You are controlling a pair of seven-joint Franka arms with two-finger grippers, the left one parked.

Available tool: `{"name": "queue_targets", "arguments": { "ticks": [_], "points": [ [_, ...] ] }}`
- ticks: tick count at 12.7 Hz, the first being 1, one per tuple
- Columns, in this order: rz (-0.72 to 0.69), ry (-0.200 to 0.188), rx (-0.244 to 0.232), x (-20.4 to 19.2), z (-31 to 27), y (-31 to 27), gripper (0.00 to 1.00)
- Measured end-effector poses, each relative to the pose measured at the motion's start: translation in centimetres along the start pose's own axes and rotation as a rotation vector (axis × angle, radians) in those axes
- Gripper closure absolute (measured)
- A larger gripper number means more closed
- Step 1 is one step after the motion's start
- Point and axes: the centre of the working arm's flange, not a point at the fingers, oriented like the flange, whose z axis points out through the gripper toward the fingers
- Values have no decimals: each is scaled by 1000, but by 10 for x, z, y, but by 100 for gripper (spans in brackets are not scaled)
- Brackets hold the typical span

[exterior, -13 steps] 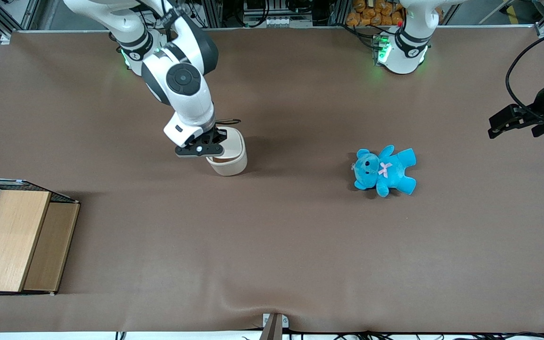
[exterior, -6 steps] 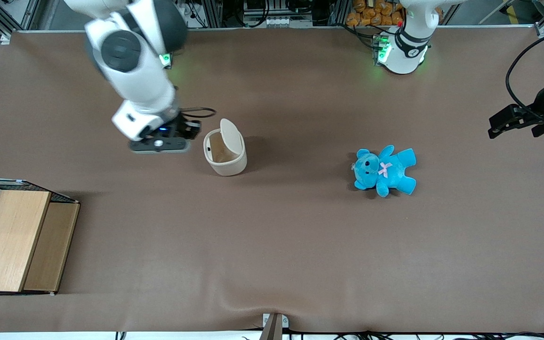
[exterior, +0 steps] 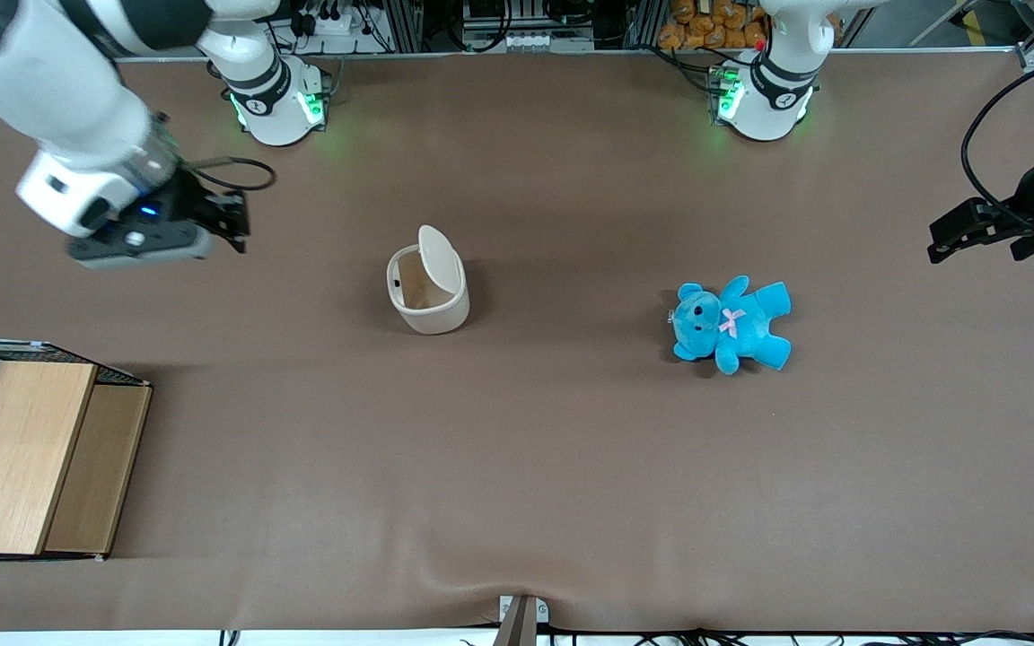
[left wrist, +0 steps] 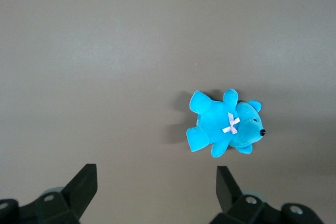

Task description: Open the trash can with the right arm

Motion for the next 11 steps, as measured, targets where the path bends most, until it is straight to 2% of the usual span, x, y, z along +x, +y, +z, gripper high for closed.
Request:
{"name": "queue_targets", "arguments": {
  "ticks": [3,11],
  "points": [
    [71,16,1,-9,-18,50,2],
    [83,17,11,-27,-40,114,0]
  ]
}}
